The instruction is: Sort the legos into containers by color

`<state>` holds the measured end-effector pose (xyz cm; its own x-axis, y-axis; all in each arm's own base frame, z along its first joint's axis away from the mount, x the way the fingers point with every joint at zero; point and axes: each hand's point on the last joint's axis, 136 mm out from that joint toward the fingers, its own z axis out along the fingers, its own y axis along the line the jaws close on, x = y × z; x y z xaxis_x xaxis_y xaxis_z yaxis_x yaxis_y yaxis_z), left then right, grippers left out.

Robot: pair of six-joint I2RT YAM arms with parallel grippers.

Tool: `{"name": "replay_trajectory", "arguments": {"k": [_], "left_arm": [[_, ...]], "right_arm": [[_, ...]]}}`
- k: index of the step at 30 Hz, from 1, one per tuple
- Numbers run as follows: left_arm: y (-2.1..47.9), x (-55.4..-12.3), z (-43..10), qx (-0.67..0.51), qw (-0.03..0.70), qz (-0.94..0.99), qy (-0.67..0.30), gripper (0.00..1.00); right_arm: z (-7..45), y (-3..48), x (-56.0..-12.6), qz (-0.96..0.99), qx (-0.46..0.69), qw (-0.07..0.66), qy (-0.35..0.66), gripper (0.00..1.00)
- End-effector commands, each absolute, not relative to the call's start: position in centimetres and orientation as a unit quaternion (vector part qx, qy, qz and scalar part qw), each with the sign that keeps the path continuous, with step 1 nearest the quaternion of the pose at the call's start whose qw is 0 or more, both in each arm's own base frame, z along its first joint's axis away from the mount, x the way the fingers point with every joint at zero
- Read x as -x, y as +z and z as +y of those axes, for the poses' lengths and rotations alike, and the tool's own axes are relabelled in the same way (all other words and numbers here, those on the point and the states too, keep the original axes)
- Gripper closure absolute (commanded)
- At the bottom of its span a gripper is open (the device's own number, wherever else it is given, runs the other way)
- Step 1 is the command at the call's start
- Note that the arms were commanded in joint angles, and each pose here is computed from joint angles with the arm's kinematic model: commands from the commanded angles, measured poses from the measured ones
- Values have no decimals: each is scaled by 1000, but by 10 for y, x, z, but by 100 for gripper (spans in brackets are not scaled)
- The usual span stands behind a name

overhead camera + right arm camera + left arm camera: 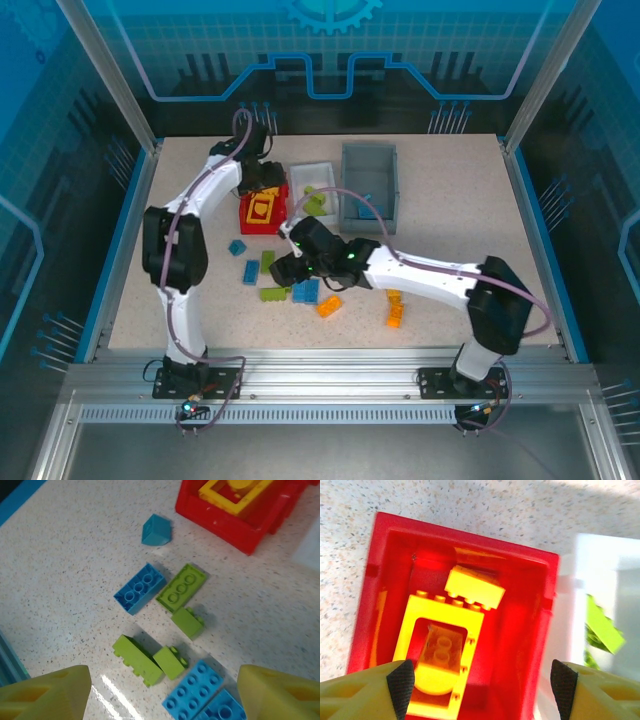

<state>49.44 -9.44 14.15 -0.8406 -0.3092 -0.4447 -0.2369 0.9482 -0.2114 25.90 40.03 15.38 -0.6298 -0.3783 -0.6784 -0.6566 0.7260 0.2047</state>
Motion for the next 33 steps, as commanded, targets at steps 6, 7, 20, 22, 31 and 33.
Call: {"name": "replay_trajectory", "arguments": {"k": [6, 7, 20, 22, 31, 33], "left_arm": [[244, -406, -74, 196, 328, 916, -122, 25], [248, -394, -71, 204, 336, 911, -124, 25], [270, -268, -33, 273, 412, 856, -154, 25], [269, -257, -31, 274, 411, 856, -154, 25], [270, -239, -28, 271, 405, 859, -154, 25], [272, -240, -29, 271, 407, 858, -157, 25]], "right_arm": [[471, 114, -267, 870, 362, 259, 211, 20], [478, 110, -272, 874, 359, 254, 207, 20], [525, 41, -331, 902, 339, 230, 136, 20], [528, 34, -338, 900, 343, 236, 128, 20], [531, 10, -364, 894, 347, 268, 85, 21], [528, 5, -372, 897, 337, 276, 74, 22]]}}
